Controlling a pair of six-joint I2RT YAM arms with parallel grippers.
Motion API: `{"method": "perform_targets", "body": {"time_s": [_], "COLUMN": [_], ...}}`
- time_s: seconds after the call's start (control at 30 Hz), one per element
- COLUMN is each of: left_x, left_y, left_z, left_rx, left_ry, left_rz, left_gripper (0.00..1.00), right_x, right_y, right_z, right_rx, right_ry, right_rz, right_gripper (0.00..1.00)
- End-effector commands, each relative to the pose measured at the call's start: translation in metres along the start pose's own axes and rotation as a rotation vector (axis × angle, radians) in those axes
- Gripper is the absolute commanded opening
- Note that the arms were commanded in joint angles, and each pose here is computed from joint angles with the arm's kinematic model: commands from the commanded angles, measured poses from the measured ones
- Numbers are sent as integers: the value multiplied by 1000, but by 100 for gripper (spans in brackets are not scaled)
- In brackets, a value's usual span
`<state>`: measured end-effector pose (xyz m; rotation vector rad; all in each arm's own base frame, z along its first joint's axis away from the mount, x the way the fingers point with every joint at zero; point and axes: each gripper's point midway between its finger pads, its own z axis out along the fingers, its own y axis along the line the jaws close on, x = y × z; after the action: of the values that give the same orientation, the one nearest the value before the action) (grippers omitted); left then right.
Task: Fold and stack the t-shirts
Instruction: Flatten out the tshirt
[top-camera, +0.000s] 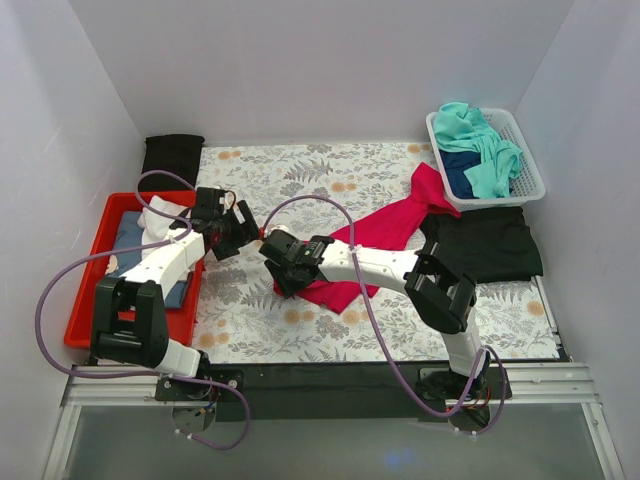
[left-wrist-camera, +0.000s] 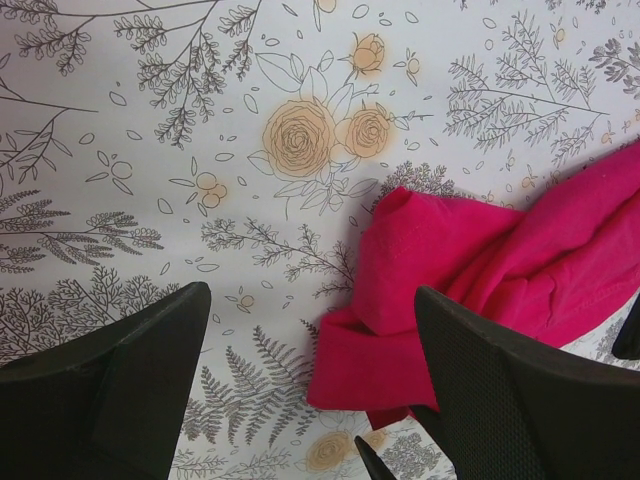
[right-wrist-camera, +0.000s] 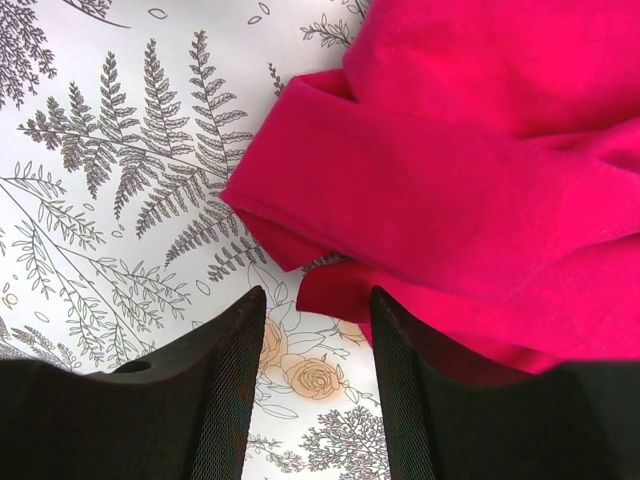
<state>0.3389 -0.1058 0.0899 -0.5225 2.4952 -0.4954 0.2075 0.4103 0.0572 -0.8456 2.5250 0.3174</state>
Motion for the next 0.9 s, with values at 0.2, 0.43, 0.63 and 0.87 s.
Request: {"method": "perform_targets", "body": {"time_s": [0.2, 0.43, 0.63, 0.87], "left_x": [-8, -7, -8, -8], "left_y": [-4, -2, 0, -1], "left_z": [-16, -18, -20, -25], "left_rx": [31, 33, 32, 40], "left_ry": [-45, -48, -53, -59], "left_rz": [11, 11, 9, 16], "left_gripper": [82, 82, 82, 82], "right_x": [-12, 5, 15, 4], "right_y": [9, 11, 10, 5], "right_z": [-34, -37, -26, -11], "right_rx": [-4, -18, -4, -2], "right_ry": [-69, -27, 5, -22], "right_rz": [31, 58, 73, 125], "right_gripper": [52, 52, 52, 54]}}
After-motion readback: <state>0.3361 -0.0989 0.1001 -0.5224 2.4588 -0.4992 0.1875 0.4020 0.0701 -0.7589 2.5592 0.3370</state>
